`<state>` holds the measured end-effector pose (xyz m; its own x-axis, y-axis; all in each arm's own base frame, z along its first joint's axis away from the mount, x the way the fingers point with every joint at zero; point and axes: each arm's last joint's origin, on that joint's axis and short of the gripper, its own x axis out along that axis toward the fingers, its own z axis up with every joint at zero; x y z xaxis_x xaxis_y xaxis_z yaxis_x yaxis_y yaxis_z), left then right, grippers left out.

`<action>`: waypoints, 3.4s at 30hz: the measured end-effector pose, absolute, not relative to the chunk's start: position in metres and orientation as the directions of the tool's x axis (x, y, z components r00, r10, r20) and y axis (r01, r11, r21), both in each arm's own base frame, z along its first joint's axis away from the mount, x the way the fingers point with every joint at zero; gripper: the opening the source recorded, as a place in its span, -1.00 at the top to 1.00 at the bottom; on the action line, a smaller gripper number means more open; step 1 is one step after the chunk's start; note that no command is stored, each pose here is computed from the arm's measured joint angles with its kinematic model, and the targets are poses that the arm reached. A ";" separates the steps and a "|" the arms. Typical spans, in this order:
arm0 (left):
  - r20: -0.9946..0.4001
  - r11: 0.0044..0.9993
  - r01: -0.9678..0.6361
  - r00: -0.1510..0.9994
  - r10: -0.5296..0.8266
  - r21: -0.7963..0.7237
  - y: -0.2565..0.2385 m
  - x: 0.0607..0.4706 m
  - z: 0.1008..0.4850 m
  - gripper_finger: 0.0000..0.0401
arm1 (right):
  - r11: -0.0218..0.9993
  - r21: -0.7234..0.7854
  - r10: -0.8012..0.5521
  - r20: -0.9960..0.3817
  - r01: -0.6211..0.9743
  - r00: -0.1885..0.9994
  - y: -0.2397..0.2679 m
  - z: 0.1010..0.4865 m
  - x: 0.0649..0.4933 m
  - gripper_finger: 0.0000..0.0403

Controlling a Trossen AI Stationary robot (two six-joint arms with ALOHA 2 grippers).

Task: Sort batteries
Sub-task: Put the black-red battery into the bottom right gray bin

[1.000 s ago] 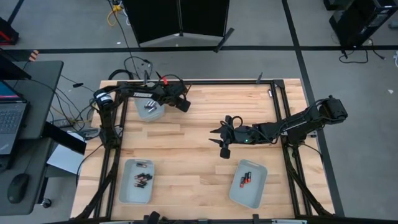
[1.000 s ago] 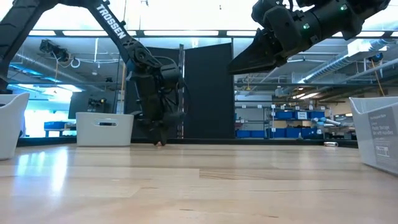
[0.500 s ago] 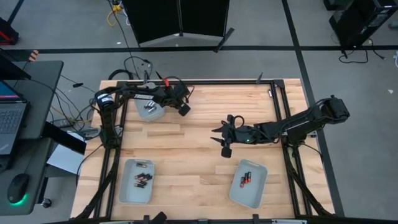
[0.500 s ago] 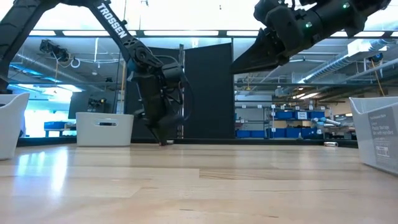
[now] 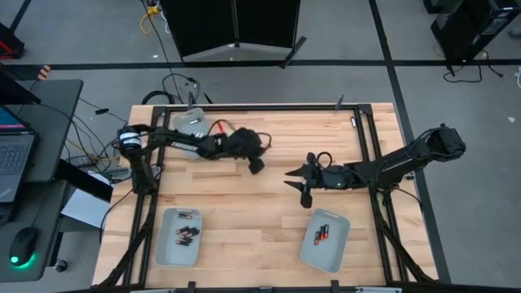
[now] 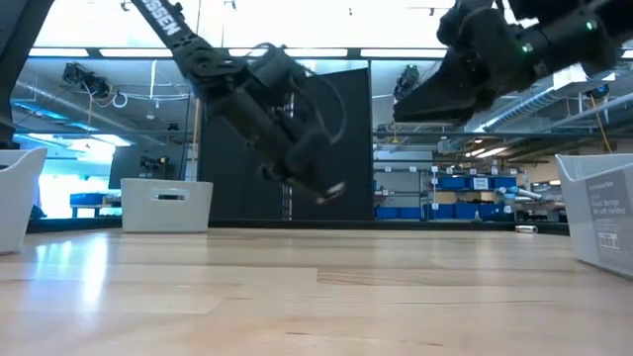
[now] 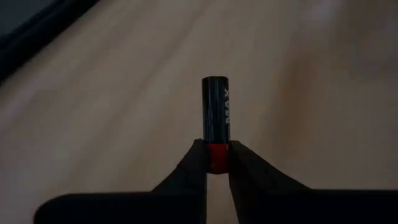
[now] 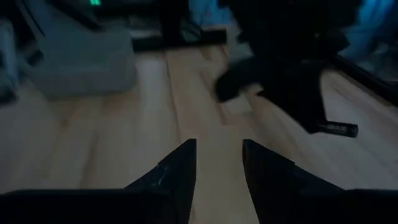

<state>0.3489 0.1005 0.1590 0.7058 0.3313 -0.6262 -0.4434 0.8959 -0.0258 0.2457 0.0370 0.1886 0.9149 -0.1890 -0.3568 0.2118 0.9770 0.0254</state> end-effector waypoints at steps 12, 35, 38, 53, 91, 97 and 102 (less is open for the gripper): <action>-0.045 0.974 -0.023 0.999 0.013 -0.224 0.037 0.337 0.172 0.78 | 0.947 0.268 -0.169 -0.050 0.176 0.984 0.033 0.185 0.227 0.24; 0.128 0.959 0.234 0.968 -0.215 -0.158 0.008 0.356 0.209 0.78 | 0.979 0.174 -0.129 0.118 0.108 0.985 0.046 0.226 0.244 0.12; 0.129 0.956 0.236 0.968 -0.215 -0.175 0.008 0.359 0.213 0.78 | 0.979 0.173 -0.128 0.118 0.107 0.985 0.046 0.226 0.244 0.16; 0.082 0.961 0.239 0.970 -0.229 -0.138 0.008 0.371 0.222 0.78 | 0.986 0.134 -0.118 0.123 0.101 0.985 0.046 0.227 0.244 0.26; -0.011 0.982 0.151 0.989 -0.150 0.113 0.009 0.321 0.234 0.40 | 0.989 0.124 -0.023 -0.437 0.086 0.899 0.079 0.277 0.256 0.68; -0.013 0.988 0.101 0.995 -0.100 0.121 0.009 0.284 0.229 0.39 | 0.934 0.333 0.119 -0.628 0.127 0.769 0.115 0.264 0.254 0.68; -0.013 0.994 0.068 0.998 -0.067 0.091 0.009 0.268 0.223 0.39 | 0.839 0.500 0.250 -0.707 0.217 0.661 0.151 0.246 0.242 0.68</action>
<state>0.2675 0.0090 0.2226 0.9977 -0.0668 -0.0133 0.0677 0.9935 0.0914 0.2425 0.1510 0.2456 0.6612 0.2500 -0.7073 0.2174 0.8385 0.4996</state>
